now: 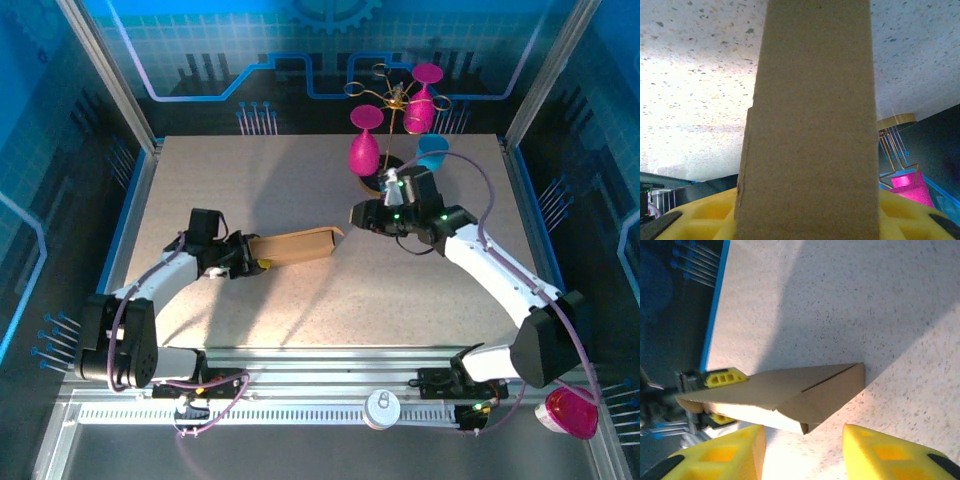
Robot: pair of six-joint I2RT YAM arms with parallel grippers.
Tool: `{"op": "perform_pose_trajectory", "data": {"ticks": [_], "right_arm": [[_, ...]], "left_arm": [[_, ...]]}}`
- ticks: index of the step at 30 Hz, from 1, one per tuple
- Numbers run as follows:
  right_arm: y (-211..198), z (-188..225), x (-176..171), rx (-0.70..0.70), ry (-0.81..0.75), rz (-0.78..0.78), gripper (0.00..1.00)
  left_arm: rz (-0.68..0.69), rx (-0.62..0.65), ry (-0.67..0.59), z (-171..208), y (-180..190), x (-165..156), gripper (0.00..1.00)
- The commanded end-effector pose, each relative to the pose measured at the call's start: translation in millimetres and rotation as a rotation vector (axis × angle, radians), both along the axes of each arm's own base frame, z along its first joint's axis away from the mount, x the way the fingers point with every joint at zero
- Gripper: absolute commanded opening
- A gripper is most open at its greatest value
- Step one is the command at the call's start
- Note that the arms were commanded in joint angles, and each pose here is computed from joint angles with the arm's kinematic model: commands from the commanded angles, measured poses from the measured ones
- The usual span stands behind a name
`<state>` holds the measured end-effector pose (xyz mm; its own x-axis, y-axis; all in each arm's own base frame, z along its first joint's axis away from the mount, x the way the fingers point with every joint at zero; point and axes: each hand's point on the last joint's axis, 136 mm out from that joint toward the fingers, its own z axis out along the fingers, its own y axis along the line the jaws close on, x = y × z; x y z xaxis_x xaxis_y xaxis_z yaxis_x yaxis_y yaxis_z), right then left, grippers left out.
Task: Fold the paper box
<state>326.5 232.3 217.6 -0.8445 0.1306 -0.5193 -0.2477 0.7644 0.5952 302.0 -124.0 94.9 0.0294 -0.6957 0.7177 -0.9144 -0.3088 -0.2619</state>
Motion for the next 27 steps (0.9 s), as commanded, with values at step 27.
{"op": "perform_pose_trajectory", "data": {"ticks": [27], "right_arm": [[53.6,-37.4,4.3,-0.502,-0.138,0.609,0.33]], "left_arm": [[0.018,0.023,0.182,-25.3,24.9,3.3,0.22]]}}
